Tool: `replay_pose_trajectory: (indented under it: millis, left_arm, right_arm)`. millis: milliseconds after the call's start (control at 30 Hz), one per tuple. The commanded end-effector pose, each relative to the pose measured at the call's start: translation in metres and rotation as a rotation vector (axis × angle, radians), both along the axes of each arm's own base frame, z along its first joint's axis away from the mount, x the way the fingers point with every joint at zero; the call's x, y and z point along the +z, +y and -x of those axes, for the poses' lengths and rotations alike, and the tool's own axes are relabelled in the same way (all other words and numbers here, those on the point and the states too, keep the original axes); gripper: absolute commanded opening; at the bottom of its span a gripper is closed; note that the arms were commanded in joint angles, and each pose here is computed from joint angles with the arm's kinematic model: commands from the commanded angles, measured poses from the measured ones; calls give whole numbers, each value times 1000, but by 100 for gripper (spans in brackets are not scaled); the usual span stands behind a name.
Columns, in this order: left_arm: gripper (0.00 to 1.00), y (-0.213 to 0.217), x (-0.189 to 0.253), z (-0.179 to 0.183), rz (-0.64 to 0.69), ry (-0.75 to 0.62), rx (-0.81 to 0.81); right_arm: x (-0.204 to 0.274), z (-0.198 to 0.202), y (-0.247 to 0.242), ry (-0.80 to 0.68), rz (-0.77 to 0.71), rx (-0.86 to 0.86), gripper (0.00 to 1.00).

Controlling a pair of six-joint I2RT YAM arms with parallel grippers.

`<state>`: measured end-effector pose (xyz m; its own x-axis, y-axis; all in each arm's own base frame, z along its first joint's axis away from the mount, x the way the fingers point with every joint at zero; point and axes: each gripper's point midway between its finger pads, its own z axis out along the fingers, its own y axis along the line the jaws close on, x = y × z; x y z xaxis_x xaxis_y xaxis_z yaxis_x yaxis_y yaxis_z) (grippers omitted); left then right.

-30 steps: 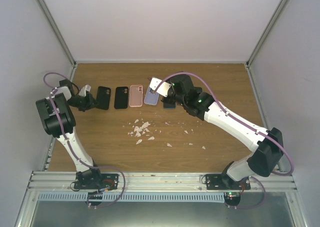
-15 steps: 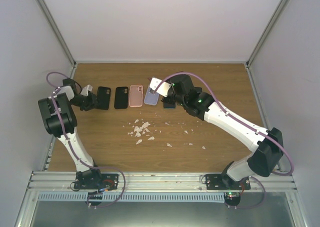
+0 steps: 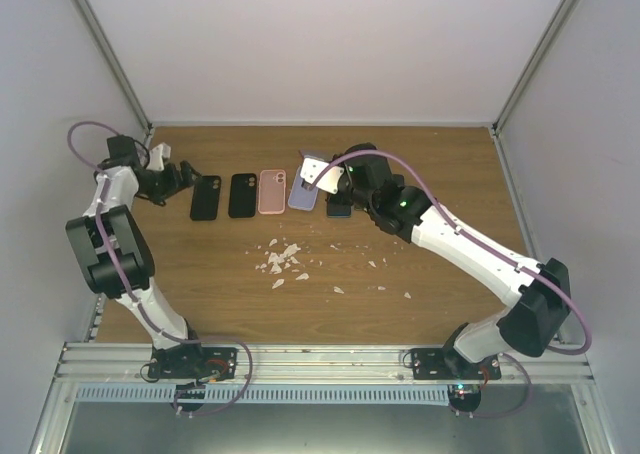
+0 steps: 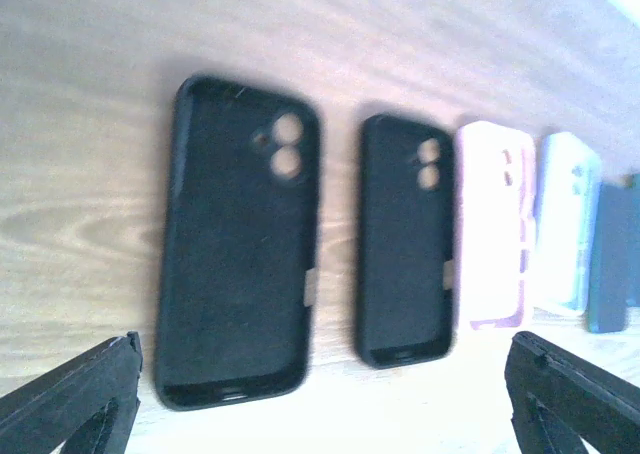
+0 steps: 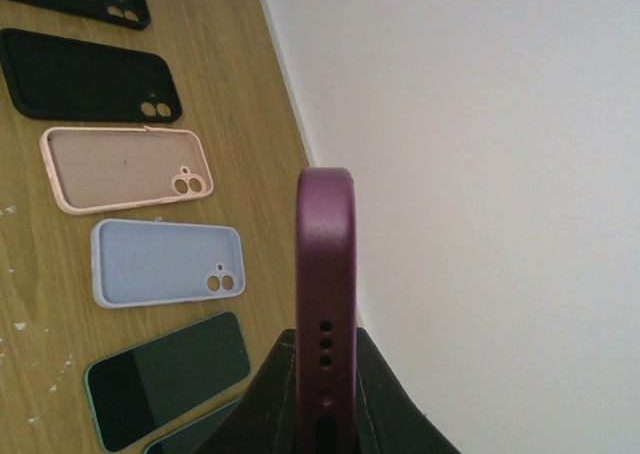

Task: Take the phone out of the phone case
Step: Place the phone case at the center of the board, then place the phone at the center of the board.

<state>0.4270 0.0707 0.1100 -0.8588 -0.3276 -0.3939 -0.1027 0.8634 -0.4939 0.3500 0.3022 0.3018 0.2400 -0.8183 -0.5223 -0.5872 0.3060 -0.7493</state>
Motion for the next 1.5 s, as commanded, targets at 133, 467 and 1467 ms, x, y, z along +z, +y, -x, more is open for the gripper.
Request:
replay_pose_trajectory:
  millis: [133, 467, 1467]
  left_arm:
    - [99, -56, 143, -18, 169, -363, -138]
    - [99, -167, 271, 25, 484, -568, -467]
    - [63, -314, 307, 95, 745, -494, -798]
  right_arm:
    - [63, -10, -9, -254, -17, -19, 0]
    - [118, 12, -23, -575, 20, 14, 1]
    - [149, 73, -24, -1049, 144, 4, 0]
